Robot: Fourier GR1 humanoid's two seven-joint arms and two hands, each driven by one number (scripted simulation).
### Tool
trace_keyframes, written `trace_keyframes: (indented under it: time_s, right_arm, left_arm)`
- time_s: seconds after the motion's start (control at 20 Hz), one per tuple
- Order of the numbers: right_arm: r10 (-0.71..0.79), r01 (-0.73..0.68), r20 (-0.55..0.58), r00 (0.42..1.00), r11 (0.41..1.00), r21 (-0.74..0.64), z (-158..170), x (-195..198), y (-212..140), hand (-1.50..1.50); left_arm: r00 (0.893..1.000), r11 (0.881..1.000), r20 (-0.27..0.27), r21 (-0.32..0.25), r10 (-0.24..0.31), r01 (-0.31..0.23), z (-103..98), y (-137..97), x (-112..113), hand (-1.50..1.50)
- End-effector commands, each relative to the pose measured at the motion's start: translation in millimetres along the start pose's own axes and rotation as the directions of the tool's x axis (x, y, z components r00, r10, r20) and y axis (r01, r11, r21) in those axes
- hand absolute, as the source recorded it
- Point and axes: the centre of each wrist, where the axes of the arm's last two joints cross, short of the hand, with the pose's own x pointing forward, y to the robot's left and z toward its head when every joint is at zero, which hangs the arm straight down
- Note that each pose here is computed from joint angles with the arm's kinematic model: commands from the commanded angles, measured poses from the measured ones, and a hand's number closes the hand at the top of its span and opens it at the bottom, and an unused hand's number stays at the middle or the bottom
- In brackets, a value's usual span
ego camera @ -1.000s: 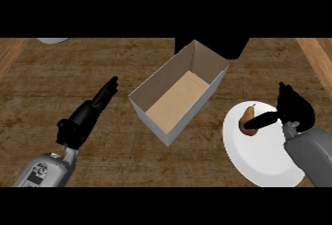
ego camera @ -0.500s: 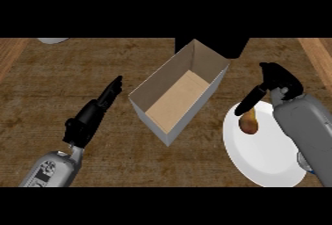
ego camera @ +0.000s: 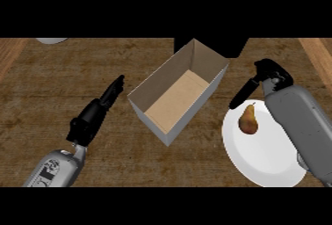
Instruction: Pick the pear from the plate and place it in the cardboard box
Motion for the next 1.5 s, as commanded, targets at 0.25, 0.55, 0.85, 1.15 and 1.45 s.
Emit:
trace_keyframes:
  time_s: [0.25,0.55,0.85,1.15,1.45]
  right_arm:
    - [0.063,-0.043,-0.294,0.954,0.996,0.073,-22,3,27,-1.5]
    - [0.067,-0.051,-0.286,0.956,0.997,0.063,-28,-12,38,-1.5]
    - [0.09,-0.078,-0.25,0.964,0.995,0.057,-27,1,42,-1.5]
    - [0.11,-0.088,-0.262,0.959,0.992,0.094,-38,-12,59,-1.5]
    - [0.13,-0.089,-0.292,0.948,0.984,0.151,-51,-28,69,-1.5]
  left_arm:
    - [1.0,1.0,-0.01,-0.011,0.01,-0.01,16,-8,-2,0.0]
    - [1.0,1.0,-0.001,0.001,0.013,-0.013,13,-2,-14,0.0]
    - [1.0,1.0,-0.018,0.001,0.012,-0.012,8,16,-8,0.0]
    - [1.0,1.0,0.0,0.002,0.011,-0.011,-4,-4,5,0.0]
    - [1.0,1.0,-0.01,0.01,-0.006,0.007,13,10,-8,0.0]
